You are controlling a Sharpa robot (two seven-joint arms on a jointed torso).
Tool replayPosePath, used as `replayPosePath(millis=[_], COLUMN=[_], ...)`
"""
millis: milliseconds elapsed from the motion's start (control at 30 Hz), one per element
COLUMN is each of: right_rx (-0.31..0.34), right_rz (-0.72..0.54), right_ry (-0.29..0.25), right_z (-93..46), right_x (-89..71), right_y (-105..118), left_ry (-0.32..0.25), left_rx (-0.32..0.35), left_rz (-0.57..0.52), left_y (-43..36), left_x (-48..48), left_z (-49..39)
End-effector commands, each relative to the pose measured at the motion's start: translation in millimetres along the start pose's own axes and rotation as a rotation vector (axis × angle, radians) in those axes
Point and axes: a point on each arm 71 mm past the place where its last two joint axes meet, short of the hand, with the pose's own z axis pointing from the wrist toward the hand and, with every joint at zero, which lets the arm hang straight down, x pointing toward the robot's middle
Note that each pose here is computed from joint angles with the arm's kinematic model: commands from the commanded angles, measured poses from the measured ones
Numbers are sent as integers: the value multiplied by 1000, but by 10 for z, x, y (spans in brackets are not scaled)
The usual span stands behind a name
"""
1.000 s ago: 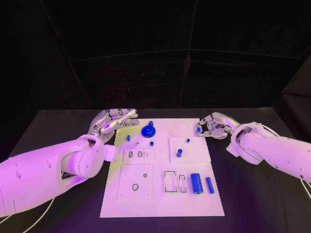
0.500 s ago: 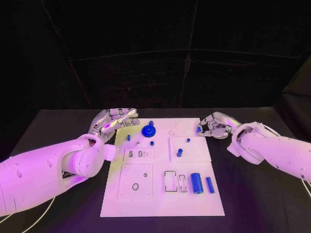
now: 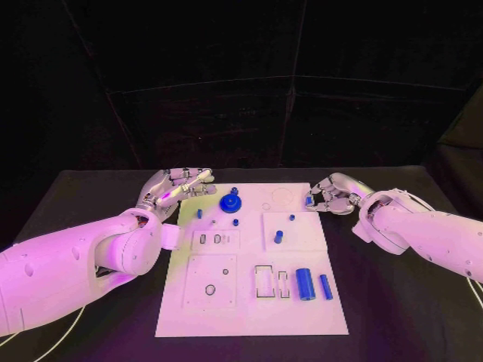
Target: Assemble the parts on the task board
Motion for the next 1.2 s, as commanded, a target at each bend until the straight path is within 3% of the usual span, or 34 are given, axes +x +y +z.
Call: replayPosePath(millis=[33,267,600,767,933,1200], right_rx=[-1,-3,-27,-64,-115,-147], right_rz=[-11,1,55,59,38,7], right_ry=[-55,-96,-55,-29,3,64], right_z=[6,-37,-129,-126,-35,130], right_x=[-30,-26,107,242,464,771], right_y=[29,160,647,979,1368,1691], left_ry=[12,9,5,7,1,-19], left_rx=[11,10,10,9,2,-3], left_rz=[-6,-5,-2,-3,-20,-30], left_y=[-16,-20,-17,-12,3,21], left_x=[12,-4,-25,-12,9,-19], left_z=[1,-8,2,13,33,66])
